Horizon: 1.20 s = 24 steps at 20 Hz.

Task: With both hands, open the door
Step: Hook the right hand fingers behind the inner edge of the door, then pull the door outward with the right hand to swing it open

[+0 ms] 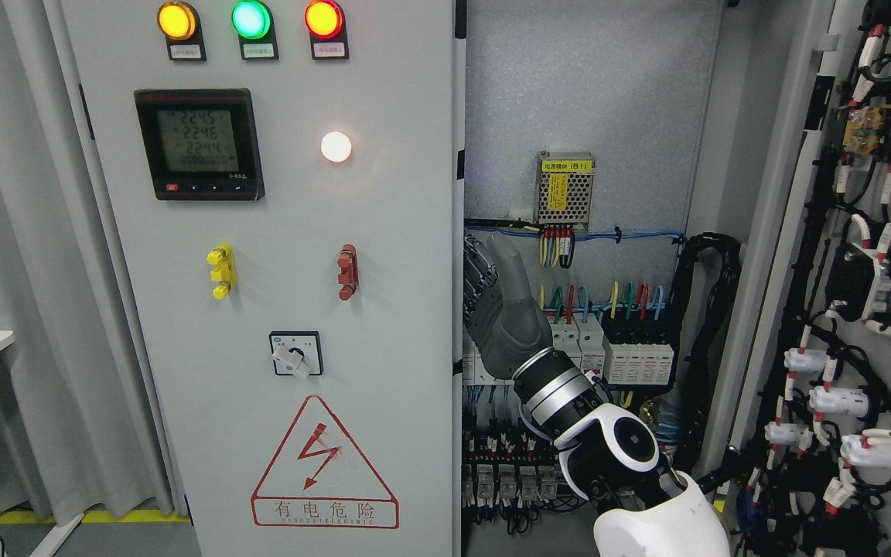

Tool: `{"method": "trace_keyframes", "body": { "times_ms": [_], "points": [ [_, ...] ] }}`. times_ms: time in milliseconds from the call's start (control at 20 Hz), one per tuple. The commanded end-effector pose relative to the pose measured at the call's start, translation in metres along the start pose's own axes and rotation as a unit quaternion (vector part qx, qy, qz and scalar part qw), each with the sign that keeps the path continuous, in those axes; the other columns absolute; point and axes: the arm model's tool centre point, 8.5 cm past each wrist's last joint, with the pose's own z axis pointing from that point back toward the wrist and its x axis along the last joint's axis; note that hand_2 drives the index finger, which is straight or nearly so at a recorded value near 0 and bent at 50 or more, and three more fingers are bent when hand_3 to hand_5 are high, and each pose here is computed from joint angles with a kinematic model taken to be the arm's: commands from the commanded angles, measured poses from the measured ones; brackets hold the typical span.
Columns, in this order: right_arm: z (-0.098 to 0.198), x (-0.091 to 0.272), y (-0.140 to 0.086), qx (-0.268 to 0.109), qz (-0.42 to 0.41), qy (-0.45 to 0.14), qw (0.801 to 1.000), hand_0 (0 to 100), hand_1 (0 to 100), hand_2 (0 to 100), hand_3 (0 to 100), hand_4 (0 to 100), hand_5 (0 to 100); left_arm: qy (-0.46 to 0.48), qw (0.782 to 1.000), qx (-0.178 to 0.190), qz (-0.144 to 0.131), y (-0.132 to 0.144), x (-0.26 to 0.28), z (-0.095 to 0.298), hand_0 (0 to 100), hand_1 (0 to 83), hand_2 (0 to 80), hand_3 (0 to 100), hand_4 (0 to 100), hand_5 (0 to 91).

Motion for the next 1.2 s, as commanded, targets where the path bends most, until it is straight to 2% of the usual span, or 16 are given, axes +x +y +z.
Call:
{"method": "trace_keyframes", "body": {
  "times_ms": [0, 250, 1001, 1152],
  "points": [
    [0.001, 0.007, -0.002, -0.001, 0.000, -0.011, 1.000, 22, 0, 0, 0, 0, 0, -0.007, 1.000, 0.007, -0.001, 0.009, 0.010, 0.000, 30, 0.0, 2.7, 3, 4, 0.0],
    [0.002, 0.008, -0.001, 0.011, -0.001, -0.014, 1.000, 22, 0, 0, 0, 0, 0, -0.007, 1.000, 0.006, -0.001, 0.007, 0.011, 0.000, 30, 0.0, 2.7, 3, 4, 0.0],
    [0.010, 0.004, -0.004, 0.012, -0.005, -0.018, 1.000, 22, 0, 0, 0, 0, 0, -0.009, 1.000, 0.007, 0.002, 0.007, 0.012, 0.000, 30, 0.0, 2.7, 3, 4, 0.0],
    [0.016, 0.005, 0.006, 0.022, -0.008, -0.025, 0.999, 22, 0, 0, 0, 0, 0, -0.010, 1.000, 0.010, 0.000, 0.012, 0.014, 0.000, 30, 0.0, 2.7, 3, 4, 0.0]
  ]
}}
